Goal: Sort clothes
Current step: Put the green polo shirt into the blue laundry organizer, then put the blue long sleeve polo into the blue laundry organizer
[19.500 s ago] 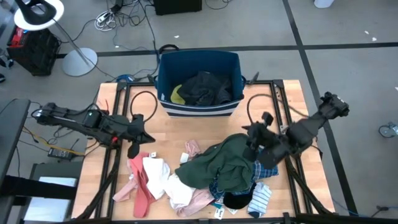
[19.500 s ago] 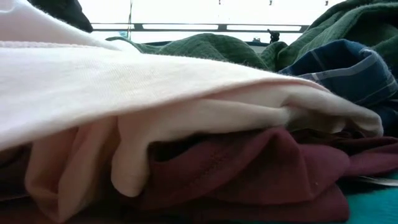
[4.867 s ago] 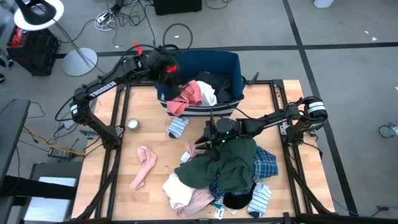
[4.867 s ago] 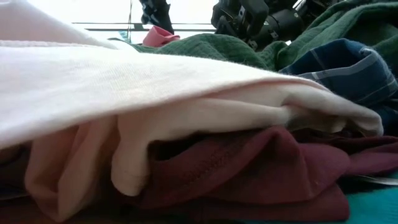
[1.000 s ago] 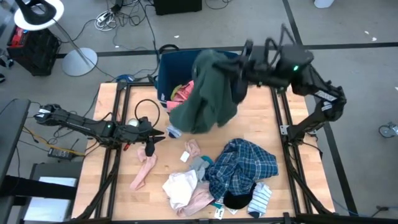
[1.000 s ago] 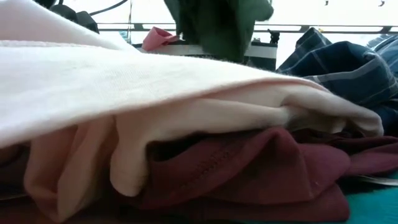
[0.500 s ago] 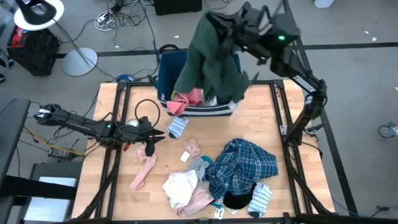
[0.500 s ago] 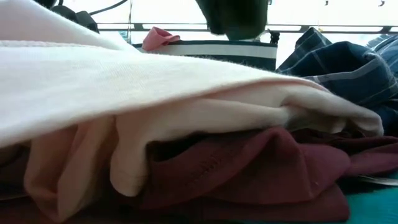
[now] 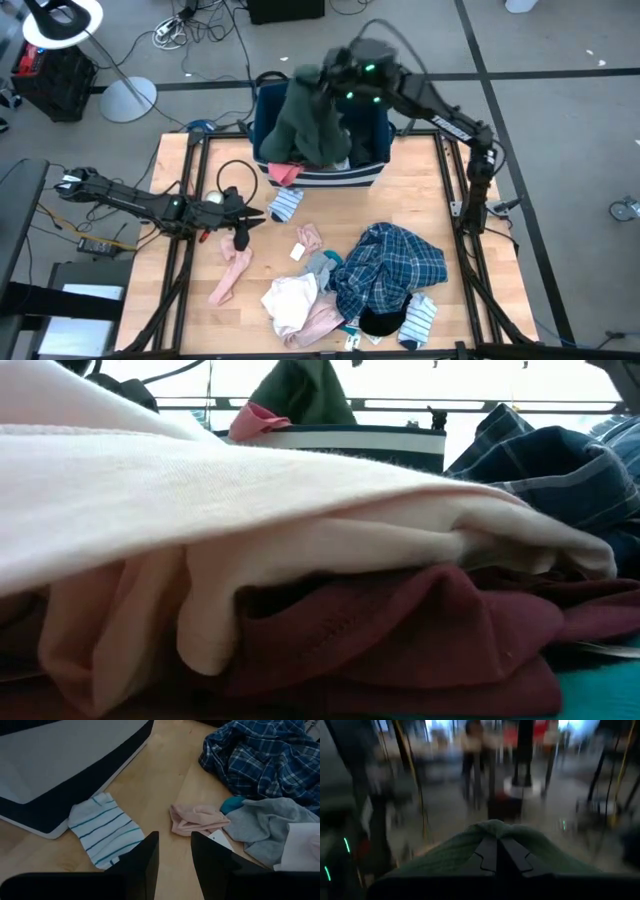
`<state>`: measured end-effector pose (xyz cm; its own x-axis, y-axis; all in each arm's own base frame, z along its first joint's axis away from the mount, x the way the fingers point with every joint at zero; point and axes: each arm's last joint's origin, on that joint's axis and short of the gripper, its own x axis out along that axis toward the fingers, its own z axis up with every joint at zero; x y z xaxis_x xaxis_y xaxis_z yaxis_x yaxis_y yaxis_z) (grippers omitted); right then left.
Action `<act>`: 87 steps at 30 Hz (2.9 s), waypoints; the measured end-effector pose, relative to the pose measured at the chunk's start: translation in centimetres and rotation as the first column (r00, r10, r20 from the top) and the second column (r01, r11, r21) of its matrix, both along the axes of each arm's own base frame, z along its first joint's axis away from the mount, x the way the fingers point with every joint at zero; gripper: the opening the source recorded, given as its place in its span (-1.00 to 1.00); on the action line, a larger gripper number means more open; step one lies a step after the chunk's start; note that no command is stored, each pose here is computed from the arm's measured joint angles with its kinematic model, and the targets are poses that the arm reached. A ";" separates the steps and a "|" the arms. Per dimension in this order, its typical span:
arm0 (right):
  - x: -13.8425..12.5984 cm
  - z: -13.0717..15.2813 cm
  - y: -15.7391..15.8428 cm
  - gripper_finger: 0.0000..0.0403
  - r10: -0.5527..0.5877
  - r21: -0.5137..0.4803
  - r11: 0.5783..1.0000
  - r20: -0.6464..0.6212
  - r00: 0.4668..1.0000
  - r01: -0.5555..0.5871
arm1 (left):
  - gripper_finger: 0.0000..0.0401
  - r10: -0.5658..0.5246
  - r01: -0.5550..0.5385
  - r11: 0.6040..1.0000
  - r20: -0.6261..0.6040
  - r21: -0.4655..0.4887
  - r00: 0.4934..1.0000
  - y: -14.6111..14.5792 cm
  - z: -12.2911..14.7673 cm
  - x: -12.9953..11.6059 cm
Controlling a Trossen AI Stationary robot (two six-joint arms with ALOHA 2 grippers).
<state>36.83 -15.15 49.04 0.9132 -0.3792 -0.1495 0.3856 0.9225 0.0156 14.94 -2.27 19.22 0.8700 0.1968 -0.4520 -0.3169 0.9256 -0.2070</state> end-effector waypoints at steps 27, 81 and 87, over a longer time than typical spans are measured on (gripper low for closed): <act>8.3 -28.1 -8.5 -0.74 0.173 0.503 0.806 -0.703 0.690 0.311 | -0.40 -0.015 0.015 1.000 0.050 0.008 0.999 0.0 -1.0 0.0; -17.5 -15.4 21.9 -0.09 0.264 0.430 0.902 -0.634 0.727 0.048 | -0.40 -0.023 0.027 0.998 0.073 -0.051 0.997 -0.1 -0.9 0.1; -17.4 -20.3 22.9 -0.08 0.265 0.436 0.887 -0.749 0.607 0.151 | -0.40 -0.018 0.023 0.998 0.076 -0.066 0.997 -0.1 -0.9 0.1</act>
<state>19.46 7.78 28.71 0.3799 -0.0377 -0.9242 0.3857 0.9146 0.1213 15.02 -2.40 18.35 0.9056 0.1499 -0.3968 -0.2789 0.9153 -0.2907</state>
